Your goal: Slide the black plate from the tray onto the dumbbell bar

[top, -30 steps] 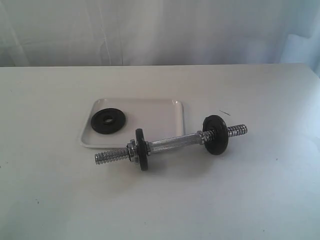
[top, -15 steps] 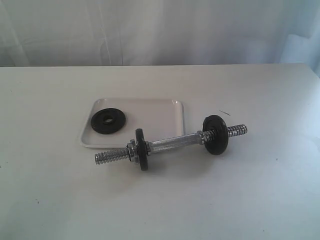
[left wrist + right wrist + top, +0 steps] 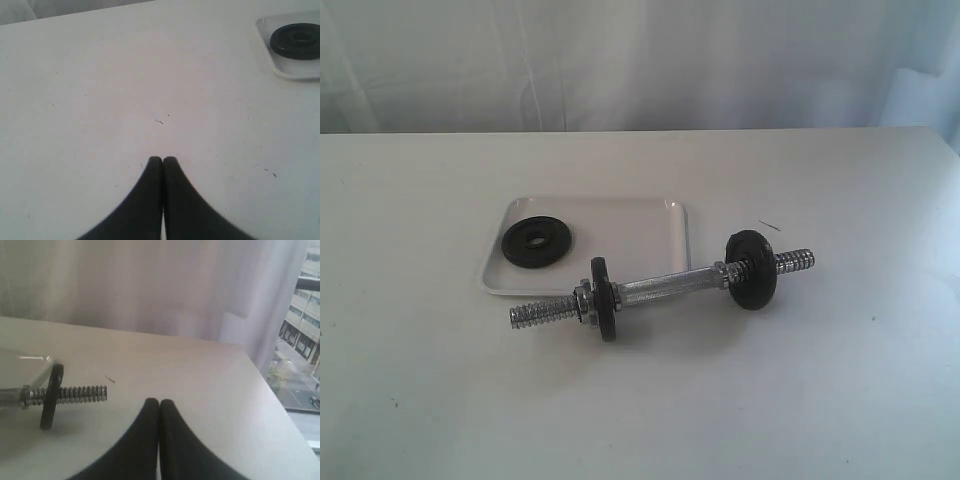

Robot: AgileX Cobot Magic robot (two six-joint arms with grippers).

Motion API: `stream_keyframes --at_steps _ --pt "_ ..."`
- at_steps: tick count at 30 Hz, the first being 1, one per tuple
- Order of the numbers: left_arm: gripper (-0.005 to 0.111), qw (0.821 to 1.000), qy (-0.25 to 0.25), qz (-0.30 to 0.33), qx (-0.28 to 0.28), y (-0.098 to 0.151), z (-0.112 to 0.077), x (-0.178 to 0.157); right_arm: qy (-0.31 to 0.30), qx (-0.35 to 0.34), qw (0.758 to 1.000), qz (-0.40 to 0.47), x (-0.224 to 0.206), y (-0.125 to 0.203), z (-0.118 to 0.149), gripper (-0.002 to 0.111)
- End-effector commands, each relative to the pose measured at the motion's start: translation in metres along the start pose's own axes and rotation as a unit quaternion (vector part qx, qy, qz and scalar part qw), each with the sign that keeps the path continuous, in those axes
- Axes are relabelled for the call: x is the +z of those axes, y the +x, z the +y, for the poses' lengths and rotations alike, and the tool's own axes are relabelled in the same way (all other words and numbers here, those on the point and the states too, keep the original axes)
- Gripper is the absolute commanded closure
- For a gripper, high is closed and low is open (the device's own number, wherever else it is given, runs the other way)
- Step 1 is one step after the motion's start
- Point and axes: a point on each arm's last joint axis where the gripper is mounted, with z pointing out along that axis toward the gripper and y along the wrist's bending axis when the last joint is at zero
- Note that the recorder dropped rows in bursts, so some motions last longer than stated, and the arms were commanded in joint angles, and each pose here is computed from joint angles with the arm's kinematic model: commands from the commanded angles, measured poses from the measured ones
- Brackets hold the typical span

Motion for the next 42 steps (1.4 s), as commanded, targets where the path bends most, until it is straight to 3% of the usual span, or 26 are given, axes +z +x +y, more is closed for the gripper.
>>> stream_keyframes --at_steps 1,4,6,16,21,28,38,42 --pt "0.107 1.0 0.002 0.001 -0.004 0.001 0.0 0.0 0.005 0.038 0.996 -0.078 -0.001 -0.013 -0.001 0.108" --pt "0.107 1.0 0.002 0.001 -0.004 0.001 0.0 0.0 0.005 0.146 0.982 -0.121 -0.003 -0.02 -0.004 0.108" --pt "0.107 1.0 0.002 0.001 -0.004 0.001 0.0 0.0 0.007 0.169 0.976 -0.135 -0.003 -0.022 -0.005 0.108" --pt "0.107 1.0 0.002 0.001 -0.004 0.001 0.0 0.0 -0.042 0.229 0.967 -0.106 -0.021 -0.069 0.0 0.108" --pt "0.107 1.0 0.002 0.001 -0.004 0.001 0.0 0.0 -0.064 0.228 0.965 -0.108 -0.036 -0.104 0.002 0.108" --pt "0.107 1.0 0.002 0.001 -0.004 0.001 0.0 0.0 -0.066 0.222 0.971 -0.066 -0.021 -0.137 0.001 0.108" --pt "0.107 1.0 0.002 0.001 -0.004 0.001 0.0 0.0 -0.076 0.245 0.955 0.147 0.043 -0.17 0.007 0.108" --pt "0.107 1.0 0.002 0.001 -0.004 0.001 0.0 0.0 -0.08 0.229 0.945 0.218 0.071 -0.175 0.009 0.093"
